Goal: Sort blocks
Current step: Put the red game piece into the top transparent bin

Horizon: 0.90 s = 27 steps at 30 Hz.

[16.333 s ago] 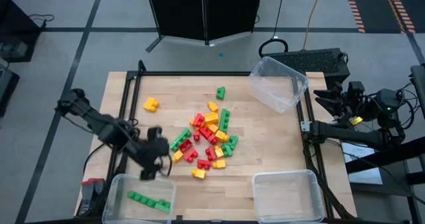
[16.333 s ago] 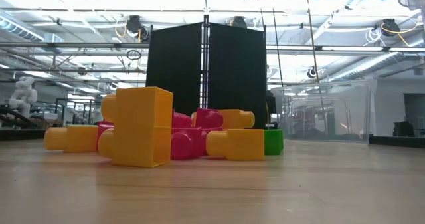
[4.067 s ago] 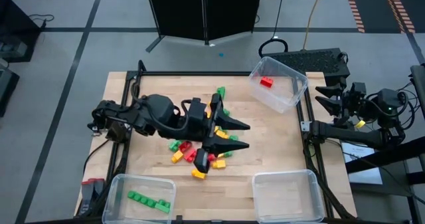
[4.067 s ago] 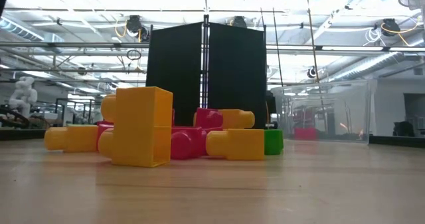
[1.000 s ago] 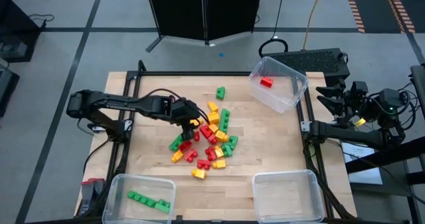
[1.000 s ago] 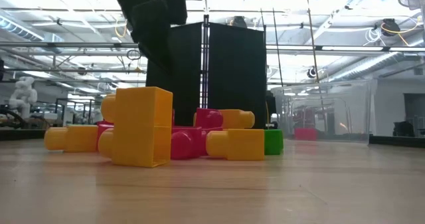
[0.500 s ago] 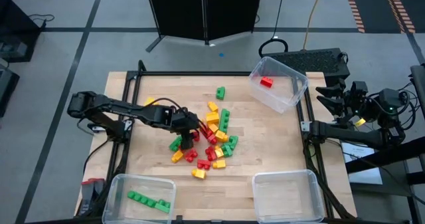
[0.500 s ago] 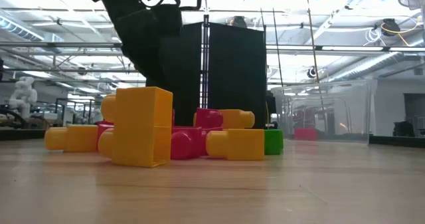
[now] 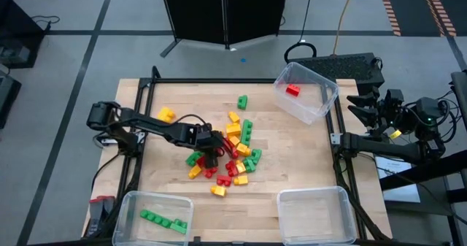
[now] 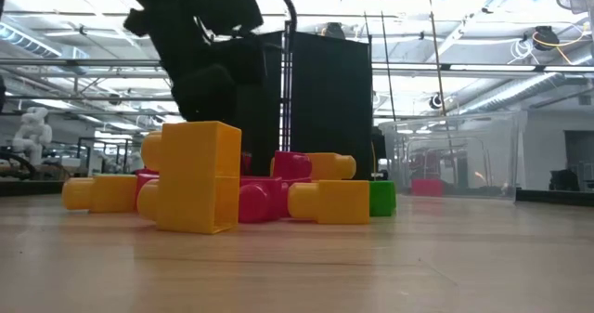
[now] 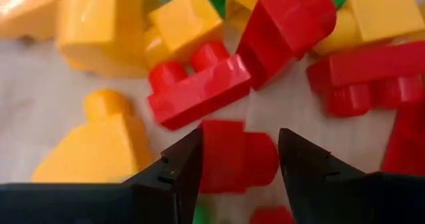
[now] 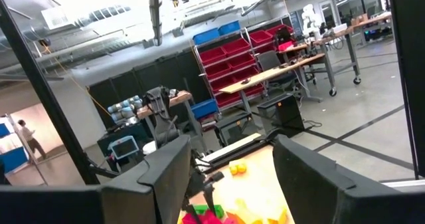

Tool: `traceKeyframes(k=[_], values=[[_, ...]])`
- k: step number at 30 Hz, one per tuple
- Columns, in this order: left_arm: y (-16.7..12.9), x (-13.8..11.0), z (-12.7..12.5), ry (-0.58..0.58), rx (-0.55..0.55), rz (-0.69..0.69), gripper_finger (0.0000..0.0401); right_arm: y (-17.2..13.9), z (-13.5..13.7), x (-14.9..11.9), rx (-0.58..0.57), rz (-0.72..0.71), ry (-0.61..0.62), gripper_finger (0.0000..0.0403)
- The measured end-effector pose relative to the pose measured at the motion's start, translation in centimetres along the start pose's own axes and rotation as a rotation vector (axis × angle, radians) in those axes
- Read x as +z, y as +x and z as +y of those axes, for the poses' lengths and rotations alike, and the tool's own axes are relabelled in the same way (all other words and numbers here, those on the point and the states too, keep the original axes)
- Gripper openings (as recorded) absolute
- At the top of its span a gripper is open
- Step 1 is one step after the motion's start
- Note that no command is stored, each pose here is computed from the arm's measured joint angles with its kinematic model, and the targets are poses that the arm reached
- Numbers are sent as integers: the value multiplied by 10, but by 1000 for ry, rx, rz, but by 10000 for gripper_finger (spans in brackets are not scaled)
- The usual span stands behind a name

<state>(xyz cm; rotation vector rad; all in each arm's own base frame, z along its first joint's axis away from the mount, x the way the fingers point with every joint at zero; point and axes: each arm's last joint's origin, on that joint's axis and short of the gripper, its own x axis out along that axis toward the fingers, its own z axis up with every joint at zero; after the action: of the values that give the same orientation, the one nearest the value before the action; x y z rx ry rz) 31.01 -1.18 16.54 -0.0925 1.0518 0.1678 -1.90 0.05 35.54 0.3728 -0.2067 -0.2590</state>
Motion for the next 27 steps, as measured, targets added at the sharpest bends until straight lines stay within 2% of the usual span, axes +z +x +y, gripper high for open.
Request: traceKeyframes(k=[5, 8, 17, 27], values=[[14, -5, 0, -20, 9, 50, 159, 0, 0, 0, 0, 0, 20, 208], [13, -5, -1, -25, 7, 45, 145, 0, 0, 0, 0, 0, 21, 208], [11, -2, -1, -109, -20, 35, 13, 0, -2, -4, -17, 40, 13, 208], [1, 14, -4, -133, -29, 36, 0, 0, -2, -4, -17, 42, -6, 208]])
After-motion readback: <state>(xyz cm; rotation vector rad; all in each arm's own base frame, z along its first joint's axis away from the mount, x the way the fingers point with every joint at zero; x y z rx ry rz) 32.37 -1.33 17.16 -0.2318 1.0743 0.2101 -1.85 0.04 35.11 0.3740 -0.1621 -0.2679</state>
